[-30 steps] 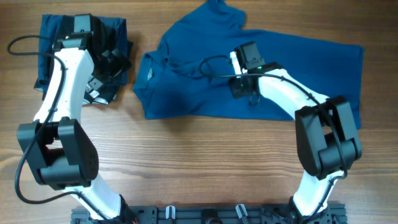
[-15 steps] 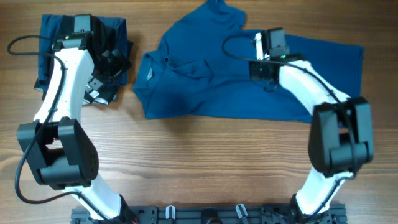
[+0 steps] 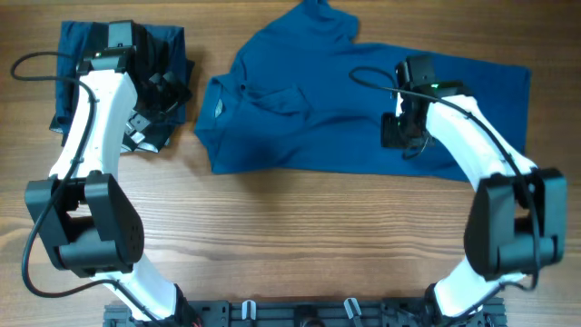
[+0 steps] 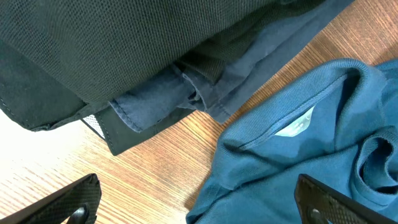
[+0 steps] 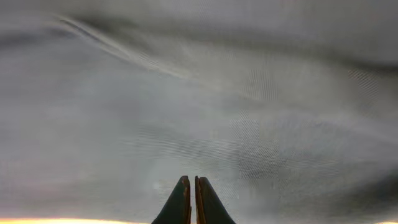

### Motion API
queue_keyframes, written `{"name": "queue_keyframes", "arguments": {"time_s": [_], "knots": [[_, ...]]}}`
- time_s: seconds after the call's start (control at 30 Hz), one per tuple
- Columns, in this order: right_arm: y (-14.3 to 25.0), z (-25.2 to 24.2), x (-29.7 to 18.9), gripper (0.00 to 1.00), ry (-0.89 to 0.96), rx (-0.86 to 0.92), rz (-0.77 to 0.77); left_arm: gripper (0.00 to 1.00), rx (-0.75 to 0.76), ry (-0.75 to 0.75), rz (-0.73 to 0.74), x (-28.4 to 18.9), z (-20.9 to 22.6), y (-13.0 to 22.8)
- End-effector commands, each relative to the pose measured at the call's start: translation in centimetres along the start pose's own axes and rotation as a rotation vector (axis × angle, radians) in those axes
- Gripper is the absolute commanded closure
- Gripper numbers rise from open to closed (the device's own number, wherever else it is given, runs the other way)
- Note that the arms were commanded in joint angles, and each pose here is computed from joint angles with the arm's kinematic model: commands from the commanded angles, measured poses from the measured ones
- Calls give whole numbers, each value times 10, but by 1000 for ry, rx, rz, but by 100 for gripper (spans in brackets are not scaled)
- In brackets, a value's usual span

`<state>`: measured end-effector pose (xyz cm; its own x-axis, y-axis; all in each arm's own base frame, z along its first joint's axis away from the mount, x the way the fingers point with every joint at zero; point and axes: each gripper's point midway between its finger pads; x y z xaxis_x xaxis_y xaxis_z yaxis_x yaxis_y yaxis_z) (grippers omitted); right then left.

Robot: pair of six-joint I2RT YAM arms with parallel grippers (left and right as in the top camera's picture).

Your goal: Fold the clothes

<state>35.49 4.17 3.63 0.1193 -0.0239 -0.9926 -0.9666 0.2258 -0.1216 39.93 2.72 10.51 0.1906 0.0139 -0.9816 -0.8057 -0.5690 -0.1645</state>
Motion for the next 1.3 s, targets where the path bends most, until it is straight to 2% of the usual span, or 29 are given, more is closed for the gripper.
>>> {"name": "queue_keyframes", "arguments": {"time_s": [0.0,0.3,0.7,0.8,0.9,1.03,1.13,1.27], "knots": [[-8,-13,22,96,41,68,-1,0,-3,-2,9,4,2,-1],[-25,-33,44,96,71,153,-29,0,-3,-2,9,4,2,-1],[-88,-57,37,94,46,238,-263,0,-3,-2,9,4,2,-1],[-108,-64,28,94,73,195,-347,0,-3,-2,9,4,2,-1],[-120,-71,-14,95,80,182,-359,0,-3,-2,9,4,2,-1],[-96,-108,-68,95,91,403,-302,0,-3,-2,9,4,2,-1],[-69,-141,-64,96,126,497,-200,0,-3,-2,9,4,2,-1],[-45,-168,-44,96,7,630,-96,0,-3,-2,9,4,2,-1]]}}
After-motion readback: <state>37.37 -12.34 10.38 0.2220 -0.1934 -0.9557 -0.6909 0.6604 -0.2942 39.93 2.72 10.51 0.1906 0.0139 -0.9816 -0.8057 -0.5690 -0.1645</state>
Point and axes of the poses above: each gripper's point midway between its finger pads, its own x axis out along the fingers, its own z axis along the line the jaws close on, y = z × x, and after that the axes turned 8 degrees about x, right-handed
